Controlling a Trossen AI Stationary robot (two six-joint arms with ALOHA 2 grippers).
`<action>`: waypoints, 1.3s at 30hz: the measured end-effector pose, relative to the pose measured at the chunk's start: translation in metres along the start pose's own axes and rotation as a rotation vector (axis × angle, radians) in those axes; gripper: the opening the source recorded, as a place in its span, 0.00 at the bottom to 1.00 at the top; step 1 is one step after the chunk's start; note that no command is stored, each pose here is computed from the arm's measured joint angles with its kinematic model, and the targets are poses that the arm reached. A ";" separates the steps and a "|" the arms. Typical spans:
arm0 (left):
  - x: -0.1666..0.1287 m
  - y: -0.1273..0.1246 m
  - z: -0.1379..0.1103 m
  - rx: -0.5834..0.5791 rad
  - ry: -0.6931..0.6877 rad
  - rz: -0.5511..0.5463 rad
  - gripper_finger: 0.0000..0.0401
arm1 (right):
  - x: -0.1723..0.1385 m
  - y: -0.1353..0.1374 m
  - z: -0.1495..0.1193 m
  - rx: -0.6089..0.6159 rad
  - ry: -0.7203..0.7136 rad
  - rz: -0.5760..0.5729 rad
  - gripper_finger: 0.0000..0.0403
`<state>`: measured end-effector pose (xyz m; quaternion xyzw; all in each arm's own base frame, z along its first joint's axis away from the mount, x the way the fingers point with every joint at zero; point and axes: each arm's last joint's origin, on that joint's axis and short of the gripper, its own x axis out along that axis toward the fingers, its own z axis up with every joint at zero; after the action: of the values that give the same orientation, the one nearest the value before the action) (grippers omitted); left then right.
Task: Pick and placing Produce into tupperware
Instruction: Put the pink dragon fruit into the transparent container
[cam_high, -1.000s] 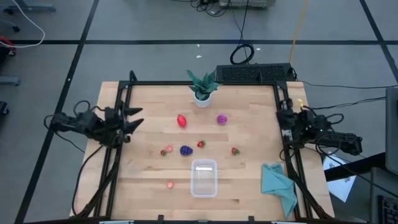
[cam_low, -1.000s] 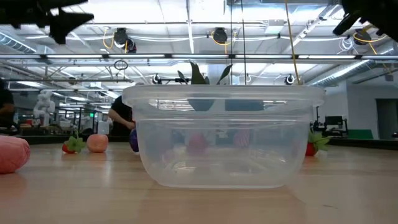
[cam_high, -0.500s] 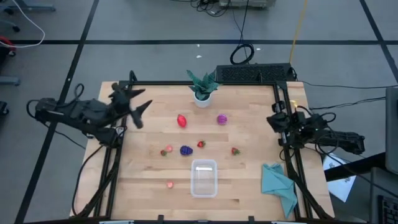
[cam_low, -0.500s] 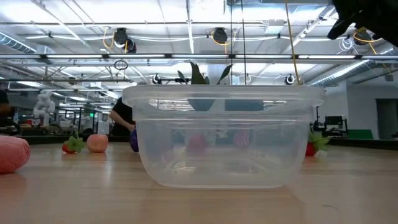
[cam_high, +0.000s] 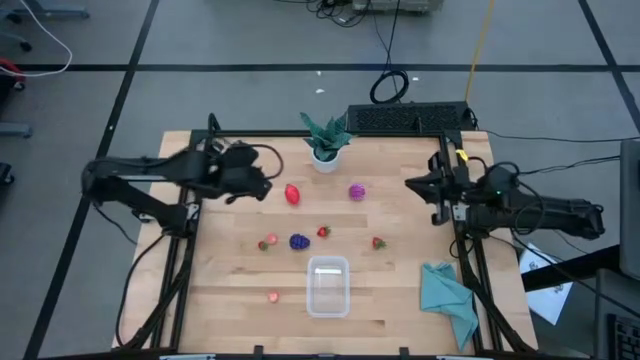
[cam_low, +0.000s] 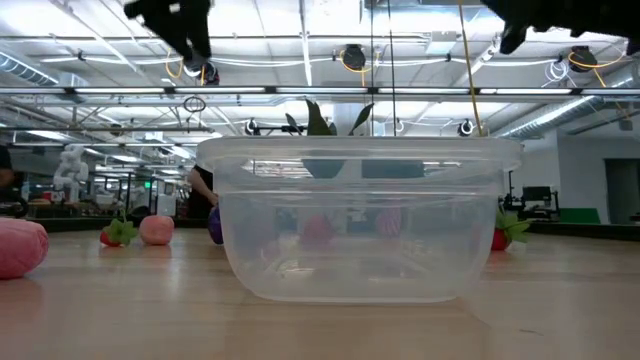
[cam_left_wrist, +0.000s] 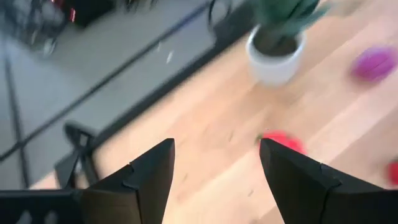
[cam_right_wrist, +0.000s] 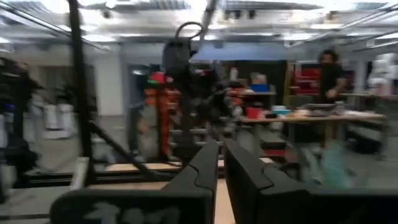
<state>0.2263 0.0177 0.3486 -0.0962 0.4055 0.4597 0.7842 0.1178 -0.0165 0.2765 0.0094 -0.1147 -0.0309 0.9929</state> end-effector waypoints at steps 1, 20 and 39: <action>0.008 -0.003 0.000 0.005 0.051 0.020 0.60 | 0.003 -0.001 0.000 -0.011 0.007 -0.015 0.04; 0.108 -0.069 -0.004 0.458 0.302 0.097 0.60 | 0.010 -0.002 -0.002 -0.013 0.033 -0.021 0.04; 0.117 -0.071 0.004 0.201 0.428 -0.183 0.60 | 0.010 -0.002 -0.002 0.054 0.030 -0.017 0.04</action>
<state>0.3143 0.0560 0.2510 -0.1492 0.5954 0.3134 0.7246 0.1282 -0.0187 0.2768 0.0374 -0.1007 -0.0362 0.9936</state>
